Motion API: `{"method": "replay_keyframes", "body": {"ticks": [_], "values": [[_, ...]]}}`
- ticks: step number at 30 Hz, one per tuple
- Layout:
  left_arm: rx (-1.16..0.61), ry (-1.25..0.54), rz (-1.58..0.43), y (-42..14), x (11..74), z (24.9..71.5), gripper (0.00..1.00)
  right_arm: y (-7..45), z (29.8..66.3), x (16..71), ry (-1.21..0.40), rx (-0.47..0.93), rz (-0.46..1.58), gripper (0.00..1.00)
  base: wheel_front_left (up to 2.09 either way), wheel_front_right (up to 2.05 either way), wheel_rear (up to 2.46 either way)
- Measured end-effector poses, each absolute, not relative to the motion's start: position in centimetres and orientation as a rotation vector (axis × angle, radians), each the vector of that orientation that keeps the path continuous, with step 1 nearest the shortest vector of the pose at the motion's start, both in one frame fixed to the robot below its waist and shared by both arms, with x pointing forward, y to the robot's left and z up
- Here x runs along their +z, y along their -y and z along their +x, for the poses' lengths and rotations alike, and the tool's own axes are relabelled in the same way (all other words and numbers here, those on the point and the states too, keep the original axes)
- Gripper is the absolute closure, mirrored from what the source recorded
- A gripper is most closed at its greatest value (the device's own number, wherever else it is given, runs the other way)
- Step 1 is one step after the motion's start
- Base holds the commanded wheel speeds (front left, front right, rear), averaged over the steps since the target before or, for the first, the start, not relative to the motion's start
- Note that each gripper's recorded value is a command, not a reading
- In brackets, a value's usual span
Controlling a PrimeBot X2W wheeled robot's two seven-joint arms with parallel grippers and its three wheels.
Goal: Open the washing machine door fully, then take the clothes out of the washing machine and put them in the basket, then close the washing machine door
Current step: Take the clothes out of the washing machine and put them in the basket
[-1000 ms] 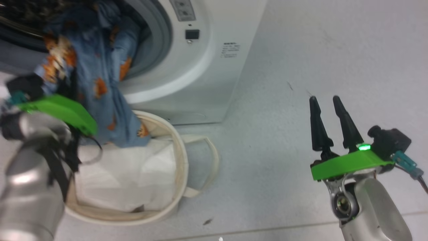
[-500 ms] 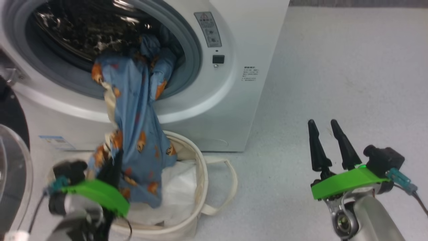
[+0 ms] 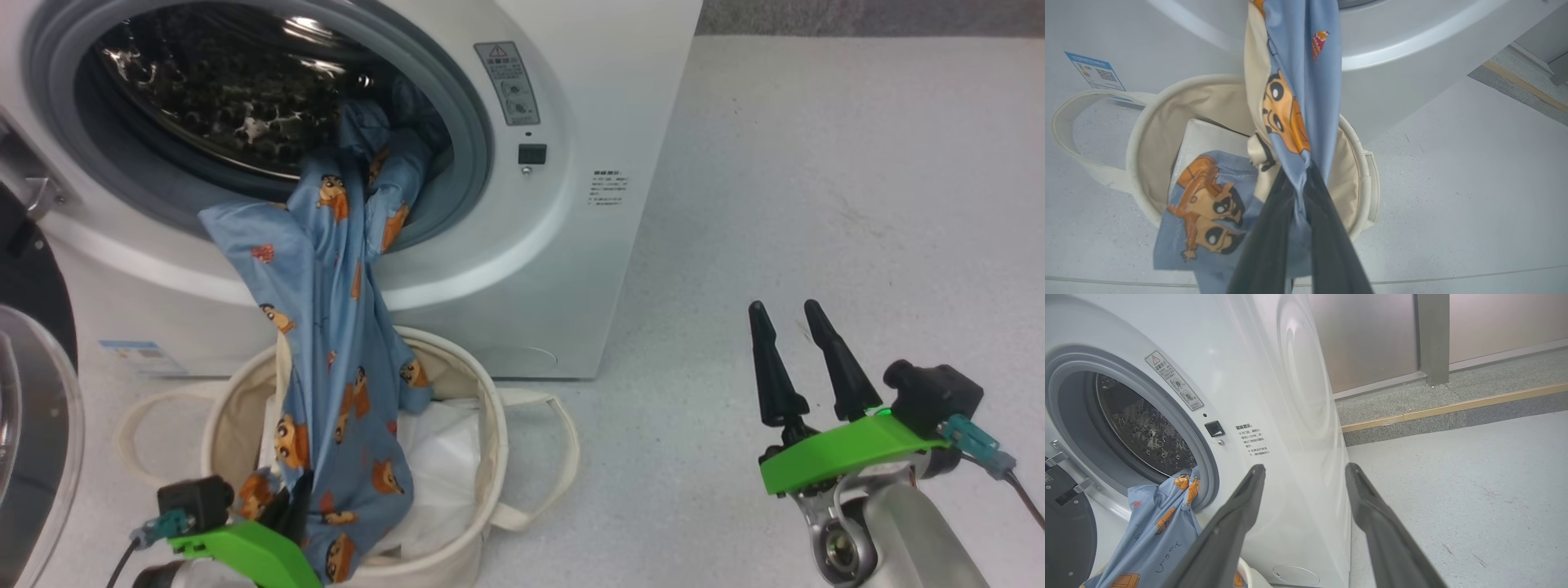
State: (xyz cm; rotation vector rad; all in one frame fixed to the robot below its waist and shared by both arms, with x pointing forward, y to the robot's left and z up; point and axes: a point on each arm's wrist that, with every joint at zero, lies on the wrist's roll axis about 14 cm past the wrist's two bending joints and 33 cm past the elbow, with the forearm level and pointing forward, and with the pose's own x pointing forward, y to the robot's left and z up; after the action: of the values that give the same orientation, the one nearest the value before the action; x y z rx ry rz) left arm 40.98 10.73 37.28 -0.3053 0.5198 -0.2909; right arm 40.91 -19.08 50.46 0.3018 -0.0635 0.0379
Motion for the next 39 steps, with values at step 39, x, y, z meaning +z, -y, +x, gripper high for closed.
{"method": "replay_keyframes", "body": {"ticks": [39], "values": [[-0.149, -0.985, -0.312, -9.1, 19.0, 48.2, 1.0, 25.4, 46.0, 42.4, -0.079, -0.136, 0.195, 0.0, 0.0, 0.0, 0.0]]}}
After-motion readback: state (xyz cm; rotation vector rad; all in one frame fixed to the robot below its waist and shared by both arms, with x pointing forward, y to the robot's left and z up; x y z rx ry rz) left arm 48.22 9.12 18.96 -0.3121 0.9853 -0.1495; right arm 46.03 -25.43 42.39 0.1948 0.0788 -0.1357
